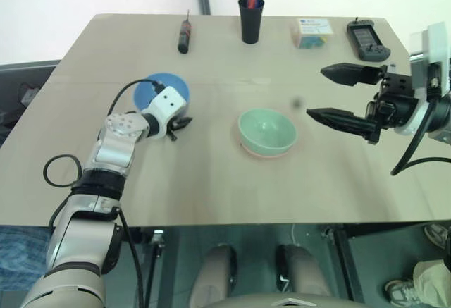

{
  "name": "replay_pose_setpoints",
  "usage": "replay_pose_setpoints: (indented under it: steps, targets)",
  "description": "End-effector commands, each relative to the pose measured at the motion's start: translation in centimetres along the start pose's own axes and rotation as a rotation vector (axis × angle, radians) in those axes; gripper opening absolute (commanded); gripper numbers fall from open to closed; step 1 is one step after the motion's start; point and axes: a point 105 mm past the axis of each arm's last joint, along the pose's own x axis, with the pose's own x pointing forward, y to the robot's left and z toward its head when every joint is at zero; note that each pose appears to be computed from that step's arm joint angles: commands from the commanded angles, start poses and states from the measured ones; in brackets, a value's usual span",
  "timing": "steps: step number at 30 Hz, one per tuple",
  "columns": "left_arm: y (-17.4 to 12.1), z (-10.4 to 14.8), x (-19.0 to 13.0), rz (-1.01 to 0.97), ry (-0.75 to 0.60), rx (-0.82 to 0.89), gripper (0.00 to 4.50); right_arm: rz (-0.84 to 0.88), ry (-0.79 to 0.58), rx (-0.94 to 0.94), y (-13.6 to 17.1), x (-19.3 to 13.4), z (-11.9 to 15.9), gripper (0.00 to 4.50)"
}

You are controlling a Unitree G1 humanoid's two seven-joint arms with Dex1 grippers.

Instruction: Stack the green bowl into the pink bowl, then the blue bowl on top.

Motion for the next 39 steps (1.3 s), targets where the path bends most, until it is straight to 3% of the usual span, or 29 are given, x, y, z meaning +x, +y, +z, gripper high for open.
replay_pose_setpoints:
  steps: [1, 7, 14, 19, 24, 30, 38, 39]
  targets:
    - [0.7, 0.6, -0.1, 0.015, -0.02, 0.023, 0.02, -0.018, -0.027, -0.058, 0.2, -0.6, 1.5, 4.5]
    - [1.0, 2.0, 0.3, 0.009, -0.061, 0.052, 0.02, -0.023, -0.014, -0.056, 0.1, -0.6, 1.3, 4.5]
    - [0.8, 8.7, 0.6, -0.074, -0.255, 0.176, 0.02, -0.019, -0.009, -0.057, -0.1, -0.5, 1.1, 4.5]
    - [-2.1, 13.8, 0.1, -0.278, -0.383, 0.236, 0.02, -0.013, -0.002, -0.063, -0.1, -0.3, 0.9, 4.5]
    - [-5.7, 16.7, -1.2, -0.481, -0.48, 0.38, 0.02, -0.014, 0.008, -0.07, -0.1, -0.3, 0.6, 4.5]
    - [-9.5, 18.4, -4.3, -0.75, -0.607, 0.571, 0.02, -0.026, 0.015, -0.079, -0.2, -0.4, 0.5, 4.5]
    - [-11.3, 18.1, -6.4, -0.933, -0.647, 0.612, 0.02, -0.037, 0.015, -0.084, -0.2, -0.6, 0.4, 4.5]
    - [-11.4, 18.2, -6.6, -0.944, -0.655, 0.601, 0.81, -0.039, 0.018, -0.086, -0.2, -0.6, 0.4, 4.5]
